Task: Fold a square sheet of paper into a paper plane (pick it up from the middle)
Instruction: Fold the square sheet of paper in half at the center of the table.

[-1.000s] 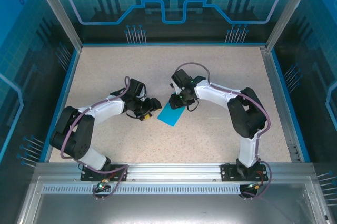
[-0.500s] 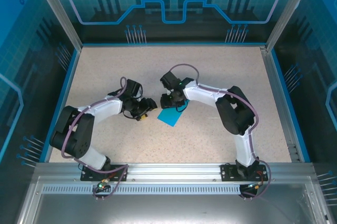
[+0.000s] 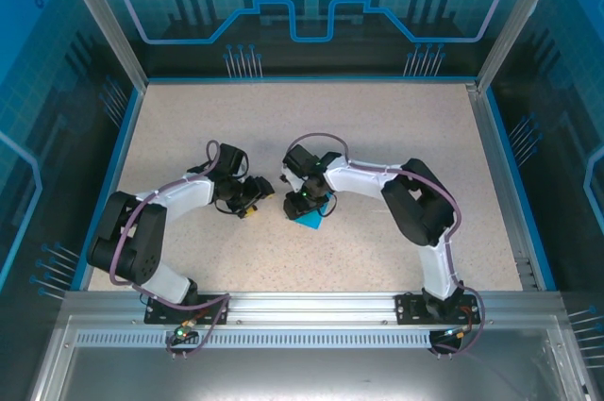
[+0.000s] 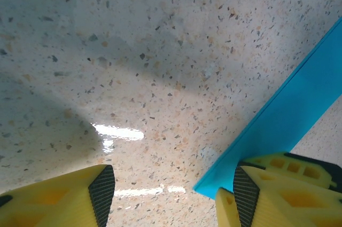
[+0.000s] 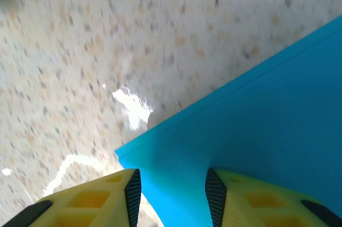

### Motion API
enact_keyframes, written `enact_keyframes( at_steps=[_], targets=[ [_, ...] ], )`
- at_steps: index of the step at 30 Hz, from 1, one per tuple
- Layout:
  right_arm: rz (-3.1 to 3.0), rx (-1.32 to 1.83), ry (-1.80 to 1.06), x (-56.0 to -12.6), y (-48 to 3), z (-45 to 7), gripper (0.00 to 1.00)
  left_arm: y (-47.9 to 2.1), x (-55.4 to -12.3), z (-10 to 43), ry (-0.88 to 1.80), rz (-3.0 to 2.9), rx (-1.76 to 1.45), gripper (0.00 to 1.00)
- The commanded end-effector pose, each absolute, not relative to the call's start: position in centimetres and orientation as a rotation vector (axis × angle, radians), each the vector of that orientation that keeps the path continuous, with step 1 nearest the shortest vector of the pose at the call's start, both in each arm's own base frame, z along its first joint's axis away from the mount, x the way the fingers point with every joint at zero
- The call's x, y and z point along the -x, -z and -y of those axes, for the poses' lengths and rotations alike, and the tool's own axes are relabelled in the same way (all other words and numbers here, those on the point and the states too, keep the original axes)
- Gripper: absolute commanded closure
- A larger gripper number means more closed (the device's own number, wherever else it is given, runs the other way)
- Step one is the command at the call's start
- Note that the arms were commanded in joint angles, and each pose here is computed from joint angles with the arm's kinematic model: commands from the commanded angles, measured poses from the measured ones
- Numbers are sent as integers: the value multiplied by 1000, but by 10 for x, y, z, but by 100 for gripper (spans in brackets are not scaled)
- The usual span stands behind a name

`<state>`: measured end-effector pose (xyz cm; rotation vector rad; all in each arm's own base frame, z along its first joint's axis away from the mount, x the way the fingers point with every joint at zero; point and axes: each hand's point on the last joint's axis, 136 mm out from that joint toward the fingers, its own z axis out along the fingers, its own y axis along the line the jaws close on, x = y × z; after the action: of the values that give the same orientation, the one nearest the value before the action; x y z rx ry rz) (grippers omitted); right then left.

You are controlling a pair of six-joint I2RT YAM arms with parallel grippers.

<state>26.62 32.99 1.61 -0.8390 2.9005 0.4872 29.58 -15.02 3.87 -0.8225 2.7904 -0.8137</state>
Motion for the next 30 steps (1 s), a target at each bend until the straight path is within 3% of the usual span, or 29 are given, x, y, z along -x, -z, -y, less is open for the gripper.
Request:
enact_keyframes(
  at_steps=[1, 11, 18, 30],
  targets=[
    [-3025, 971, -318, -235, -4, -282, 60, -43, -291, 147, 818, -2791, 839, 36],
    [-2871, 432, -444, -292, -53, -287, 57, -54, -285, 180, 930, -2832, 682, 38],
    [-2954, 191, -480, -303, -33, -268, 66, -59, -277, 212, 1048, -2859, 612, 43],
    [-3050, -24, -548, -297, 1, -245, 66, -55, -265, 261, 1169, -2935, 512, 43]
  ],
)
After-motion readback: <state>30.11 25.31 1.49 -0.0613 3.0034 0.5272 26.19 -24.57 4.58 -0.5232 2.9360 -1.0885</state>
